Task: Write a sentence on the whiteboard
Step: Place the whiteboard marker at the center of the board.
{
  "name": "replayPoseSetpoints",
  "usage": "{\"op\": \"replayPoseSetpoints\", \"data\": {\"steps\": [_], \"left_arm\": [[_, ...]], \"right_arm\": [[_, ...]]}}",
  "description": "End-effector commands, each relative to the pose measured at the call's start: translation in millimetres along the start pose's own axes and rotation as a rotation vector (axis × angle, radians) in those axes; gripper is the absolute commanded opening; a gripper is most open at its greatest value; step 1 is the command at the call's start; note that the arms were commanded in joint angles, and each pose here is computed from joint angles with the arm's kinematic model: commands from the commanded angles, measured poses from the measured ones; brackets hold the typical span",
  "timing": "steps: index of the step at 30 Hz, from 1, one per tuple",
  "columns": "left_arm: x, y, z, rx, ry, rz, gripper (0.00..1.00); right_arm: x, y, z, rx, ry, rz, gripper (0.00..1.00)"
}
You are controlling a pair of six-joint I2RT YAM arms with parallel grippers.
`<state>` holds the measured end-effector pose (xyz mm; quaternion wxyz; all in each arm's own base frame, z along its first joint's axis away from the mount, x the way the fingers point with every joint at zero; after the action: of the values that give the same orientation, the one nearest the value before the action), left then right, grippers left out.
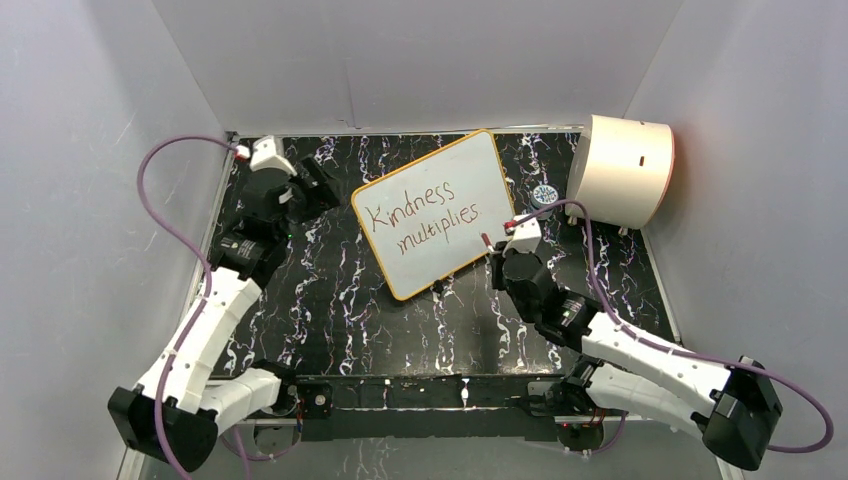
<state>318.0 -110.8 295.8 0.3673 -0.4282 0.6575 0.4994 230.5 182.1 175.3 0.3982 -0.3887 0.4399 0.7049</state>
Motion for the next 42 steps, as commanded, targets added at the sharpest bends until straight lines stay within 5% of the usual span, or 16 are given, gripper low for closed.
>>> {"op": "replayPoseSetpoints", "data": {"steps": [1, 15, 23, 30, 33, 42], "left_arm": [[3.5, 18.3, 49.0, -0.131, -0.043, -0.046, 0.79], [68.9, 59.3, 72.3, -0.082, -0.164, -0.075, 0.86], [64.9, 87.0, 74.8, -0.062, -0.172, -0.171, 0.86], [59.8, 109.0, 81.2, -0.086, -0.152, -0.228, 0.86], [58.3, 115.0, 83.2, -0.101, -0.128, -0.225, 0.86], [39.6, 139.1, 79.9, -0.091, -0.136, -0.254, 0.86]], "right_arm": [[18.4, 12.7, -51.8, 0.284, -0.107, 0.053, 0.0], [91.4, 2.8, -101.6, 0.549, -0.272, 0.161, 0.01], [103.9, 10.8, -107.0, 0.558, -0.301, 0.192, 0.42], [57.9, 35.0, -102.3, 0.487, -0.289, 0.117, 0.69], [23.4, 49.6, -98.3, 0.439, -0.264, 0.054, 0.98], [-72.7, 103.7, -89.7, 0.318, -0.243, -0.13, 0.99]]}}
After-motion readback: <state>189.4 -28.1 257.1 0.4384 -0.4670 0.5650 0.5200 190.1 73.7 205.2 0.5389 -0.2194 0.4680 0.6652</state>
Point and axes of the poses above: each gripper's point midway between its finger pads, its own y axis back along the fingers, its own z axis along the line the jaws close on, x = y × z, the point moved 2 cm from there along y, back along the fingers, and after that the axes turned 14 degrees about -y, right-handed, at the moved point
